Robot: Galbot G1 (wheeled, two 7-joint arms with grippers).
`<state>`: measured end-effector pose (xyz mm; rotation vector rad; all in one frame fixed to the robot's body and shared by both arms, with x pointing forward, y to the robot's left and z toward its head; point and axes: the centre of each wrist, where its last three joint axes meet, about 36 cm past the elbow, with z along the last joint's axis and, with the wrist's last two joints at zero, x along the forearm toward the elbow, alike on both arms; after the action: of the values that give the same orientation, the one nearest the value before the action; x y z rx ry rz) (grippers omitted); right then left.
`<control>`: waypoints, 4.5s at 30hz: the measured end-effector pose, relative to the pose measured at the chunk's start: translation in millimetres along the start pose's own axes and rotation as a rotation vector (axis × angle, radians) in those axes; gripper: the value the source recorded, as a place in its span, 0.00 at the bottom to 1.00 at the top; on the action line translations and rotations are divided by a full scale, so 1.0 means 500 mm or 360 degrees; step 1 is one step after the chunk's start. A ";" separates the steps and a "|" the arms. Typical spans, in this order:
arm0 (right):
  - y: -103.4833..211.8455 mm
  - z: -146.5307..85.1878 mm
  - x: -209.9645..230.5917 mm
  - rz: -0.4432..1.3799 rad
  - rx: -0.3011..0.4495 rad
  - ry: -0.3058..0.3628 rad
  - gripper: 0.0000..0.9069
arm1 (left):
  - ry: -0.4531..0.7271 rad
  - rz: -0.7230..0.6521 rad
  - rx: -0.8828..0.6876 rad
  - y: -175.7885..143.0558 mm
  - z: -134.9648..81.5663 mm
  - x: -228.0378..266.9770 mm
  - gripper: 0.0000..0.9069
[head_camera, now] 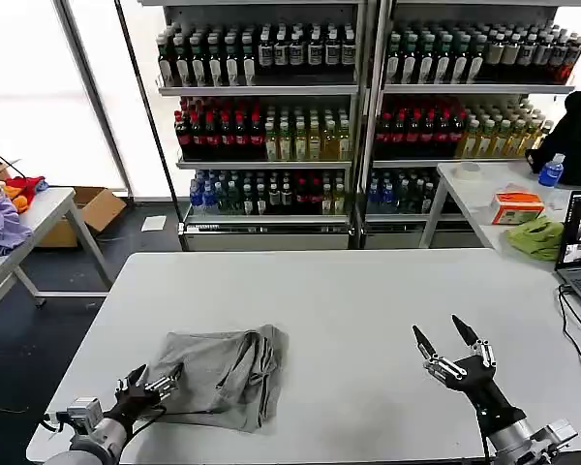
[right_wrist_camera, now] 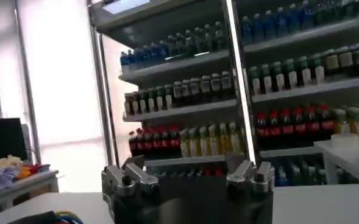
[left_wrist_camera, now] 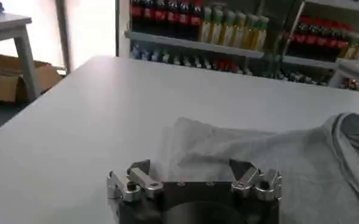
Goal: Fold and organize the clothes.
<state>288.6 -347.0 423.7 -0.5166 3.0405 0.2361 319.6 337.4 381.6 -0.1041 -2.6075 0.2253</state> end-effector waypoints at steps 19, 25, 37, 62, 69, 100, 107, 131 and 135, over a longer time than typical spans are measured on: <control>-0.003 -0.006 -0.002 0.0000 0.0000 -0.0019 1.00 | -0.0030 0.0022 0.0172 -0.046 0.013 0.000 0.00; -0.006 -0.011 -0.006 0.0001 -0.0001 -0.0034 1.00 | -0.0125 -0.0023 0.0204 -0.025 -0.035 0.015 0.00; -0.010 -0.015 -0.019 -0.0006 -0.0014 -0.0055 1.00 | -0.0298 -0.0302 0.0152 0.195 -0.181 0.115 0.00; -0.009 -0.027 -0.001 0.0089 -0.0044 -0.0123 1.00 | -0.0135 0.0042 -0.0139 -0.057 -0.227 0.061 0.00; 0.003 -0.021 0.002 0.0130 -0.0069 -0.0097 1.00 | 0.0026 0.0287 -0.0034 -0.244 -0.146 -0.056 0.03; 0.110 0.080 -0.159 0.0038 -0.0278 0.0506 1.00 | -0.0366 0.0563 0.0031 -0.261 -0.260 -0.056 1.00; 0.144 0.110 -0.231 0.0004 -0.0333 0.0635 1.00 | -0.0527 0.0322 -0.0083 -0.162 -0.252 -0.006 1.00; 0.214 0.137 -0.290 -0.0019 -0.0306 0.0847 0.00 | -0.0611 -0.0007 -0.0144 -0.051 -0.229 0.081 1.00; 0.208 0.131 -0.281 -0.0005 -0.0311 0.0849 0.00 | -0.0610 -0.0014 -0.0126 -0.043 -0.230 0.083 1.00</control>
<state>387.8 -194.0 384.0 -0.6948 3.5523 0.4680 340.8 337.1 504.0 -0.0837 -2.9988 0.1503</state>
